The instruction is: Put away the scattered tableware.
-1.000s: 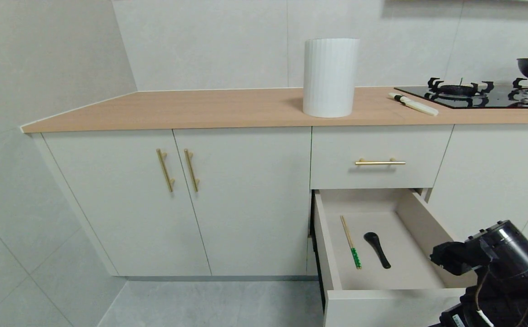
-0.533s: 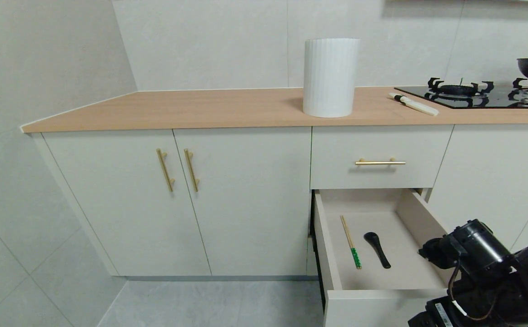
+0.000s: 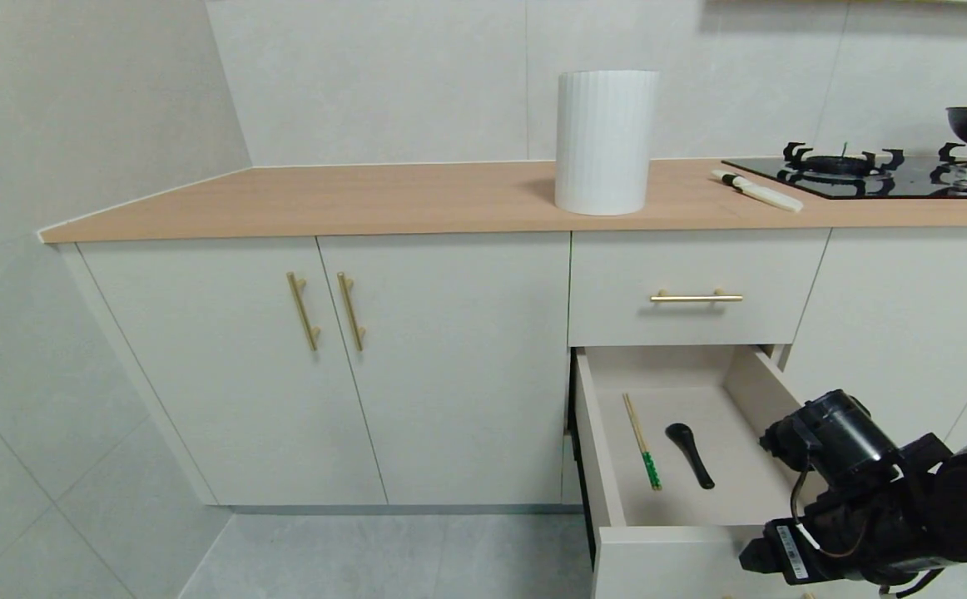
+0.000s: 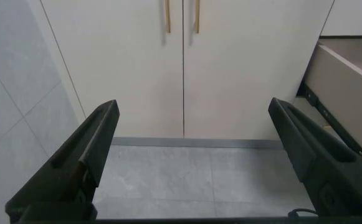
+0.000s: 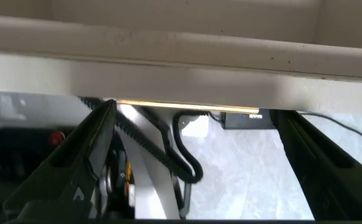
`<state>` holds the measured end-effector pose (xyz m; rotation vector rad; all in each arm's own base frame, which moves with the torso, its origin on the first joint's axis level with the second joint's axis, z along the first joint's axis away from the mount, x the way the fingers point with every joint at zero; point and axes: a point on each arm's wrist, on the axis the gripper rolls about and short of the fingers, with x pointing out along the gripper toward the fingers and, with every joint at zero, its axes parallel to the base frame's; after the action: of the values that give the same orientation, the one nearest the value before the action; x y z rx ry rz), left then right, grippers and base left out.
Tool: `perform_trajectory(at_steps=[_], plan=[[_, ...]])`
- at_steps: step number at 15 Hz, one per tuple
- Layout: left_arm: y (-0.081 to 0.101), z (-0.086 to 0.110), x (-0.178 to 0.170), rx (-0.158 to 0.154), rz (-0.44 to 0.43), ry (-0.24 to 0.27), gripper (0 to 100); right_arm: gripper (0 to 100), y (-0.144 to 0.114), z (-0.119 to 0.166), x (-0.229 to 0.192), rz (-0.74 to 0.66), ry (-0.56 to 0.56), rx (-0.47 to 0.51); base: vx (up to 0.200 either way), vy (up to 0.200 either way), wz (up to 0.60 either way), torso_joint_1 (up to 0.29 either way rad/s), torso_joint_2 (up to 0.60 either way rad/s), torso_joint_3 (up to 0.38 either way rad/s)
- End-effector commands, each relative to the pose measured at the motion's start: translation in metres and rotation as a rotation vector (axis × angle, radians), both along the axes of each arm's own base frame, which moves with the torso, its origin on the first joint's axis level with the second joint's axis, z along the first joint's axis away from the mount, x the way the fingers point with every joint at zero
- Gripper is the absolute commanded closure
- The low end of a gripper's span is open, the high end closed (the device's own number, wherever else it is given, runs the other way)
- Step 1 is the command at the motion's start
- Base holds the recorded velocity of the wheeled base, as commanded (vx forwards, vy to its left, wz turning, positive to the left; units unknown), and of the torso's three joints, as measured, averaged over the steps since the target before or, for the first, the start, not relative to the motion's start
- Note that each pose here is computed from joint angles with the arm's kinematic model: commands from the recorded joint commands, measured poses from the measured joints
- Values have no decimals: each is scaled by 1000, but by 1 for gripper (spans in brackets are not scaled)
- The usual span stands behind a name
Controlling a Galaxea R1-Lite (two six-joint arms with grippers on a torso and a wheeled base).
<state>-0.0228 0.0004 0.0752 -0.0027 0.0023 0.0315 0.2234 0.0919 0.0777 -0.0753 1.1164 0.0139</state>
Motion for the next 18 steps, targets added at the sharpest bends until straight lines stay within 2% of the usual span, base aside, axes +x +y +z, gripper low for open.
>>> perform_trajectory(at_steps=[1, 10, 14, 18], plan=[[0, 0, 0, 0, 1, -1, 0, 0, -3, -3, 7, -28, -18, -10, 0, 0, 0, 0, 0, 0], [0, 0, 0, 0, 1, -1, 0, 0, -27, -24, 51, -123, -119, -25, 0, 0, 0, 0, 0, 0], [0, 0, 0, 0, 1, 1, 0, 0, -23, -24, 68, -119, -167, -15, 0, 0, 0, 0, 0, 0], [0, 0, 0, 0, 1, 1, 0, 0, -14, -24, 104, -104, -223, -8, 0, 0, 0, 0, 0, 0]])
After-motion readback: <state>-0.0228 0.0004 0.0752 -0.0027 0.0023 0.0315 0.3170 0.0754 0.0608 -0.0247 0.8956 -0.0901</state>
